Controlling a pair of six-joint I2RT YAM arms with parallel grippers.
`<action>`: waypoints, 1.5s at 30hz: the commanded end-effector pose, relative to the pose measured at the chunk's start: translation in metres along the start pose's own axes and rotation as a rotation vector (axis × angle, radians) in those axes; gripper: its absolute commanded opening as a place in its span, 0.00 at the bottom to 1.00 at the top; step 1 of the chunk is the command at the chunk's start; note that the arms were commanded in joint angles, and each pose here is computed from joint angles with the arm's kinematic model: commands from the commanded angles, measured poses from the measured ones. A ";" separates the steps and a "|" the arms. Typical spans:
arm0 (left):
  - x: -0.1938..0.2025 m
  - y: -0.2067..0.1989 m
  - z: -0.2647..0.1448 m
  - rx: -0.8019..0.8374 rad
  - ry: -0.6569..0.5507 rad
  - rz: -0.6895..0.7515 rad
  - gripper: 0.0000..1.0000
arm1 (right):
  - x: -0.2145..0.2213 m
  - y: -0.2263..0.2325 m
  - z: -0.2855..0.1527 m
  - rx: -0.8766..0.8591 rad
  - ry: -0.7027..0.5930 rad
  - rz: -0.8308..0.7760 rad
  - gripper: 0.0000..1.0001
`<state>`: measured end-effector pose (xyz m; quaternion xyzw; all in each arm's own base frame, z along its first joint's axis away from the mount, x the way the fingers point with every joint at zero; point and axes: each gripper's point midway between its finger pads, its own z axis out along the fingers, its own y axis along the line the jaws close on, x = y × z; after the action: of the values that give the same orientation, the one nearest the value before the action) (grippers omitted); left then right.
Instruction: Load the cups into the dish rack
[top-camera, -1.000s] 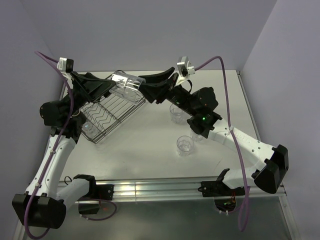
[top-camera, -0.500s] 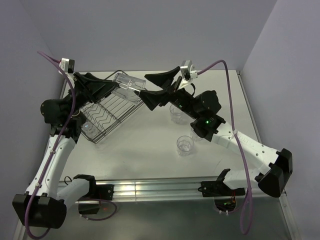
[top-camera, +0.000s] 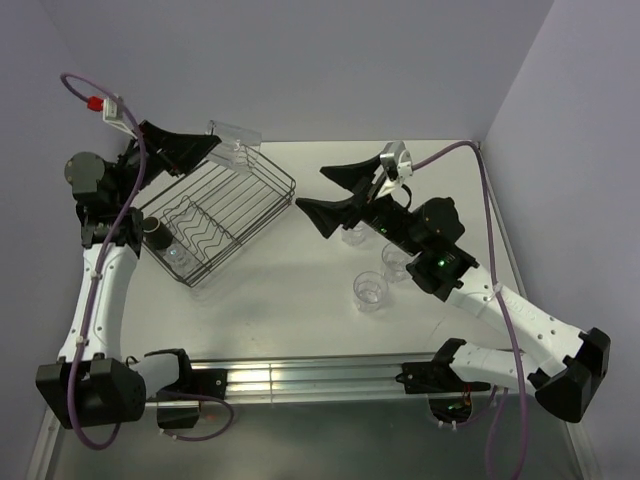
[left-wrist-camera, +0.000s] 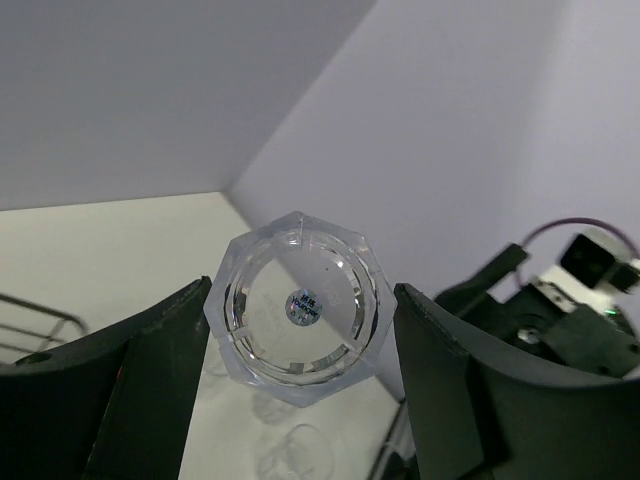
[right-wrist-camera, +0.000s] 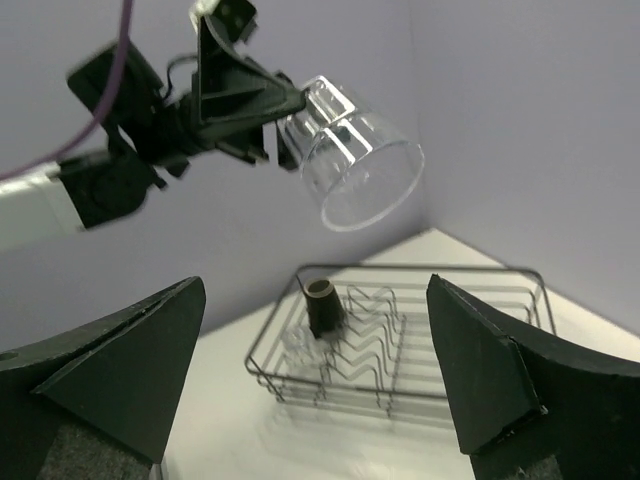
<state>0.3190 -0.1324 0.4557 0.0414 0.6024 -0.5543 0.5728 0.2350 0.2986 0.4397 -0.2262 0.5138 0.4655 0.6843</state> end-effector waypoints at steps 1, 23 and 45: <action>-0.020 0.029 0.005 -0.138 -0.010 0.204 0.00 | 0.008 -0.020 -0.015 0.082 0.064 -0.033 1.00; 0.005 0.237 0.028 -0.796 0.217 0.737 0.00 | 0.028 -0.085 -0.037 0.273 0.222 -0.125 1.00; 0.064 0.307 0.054 -0.811 0.274 0.688 0.00 | 0.038 -0.102 -0.056 0.332 0.285 -0.155 1.00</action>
<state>0.5276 -0.0830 0.2128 0.0860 0.8176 -0.0455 0.5676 0.2994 0.2295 0.3458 -0.2162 0.6750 0.2873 0.6444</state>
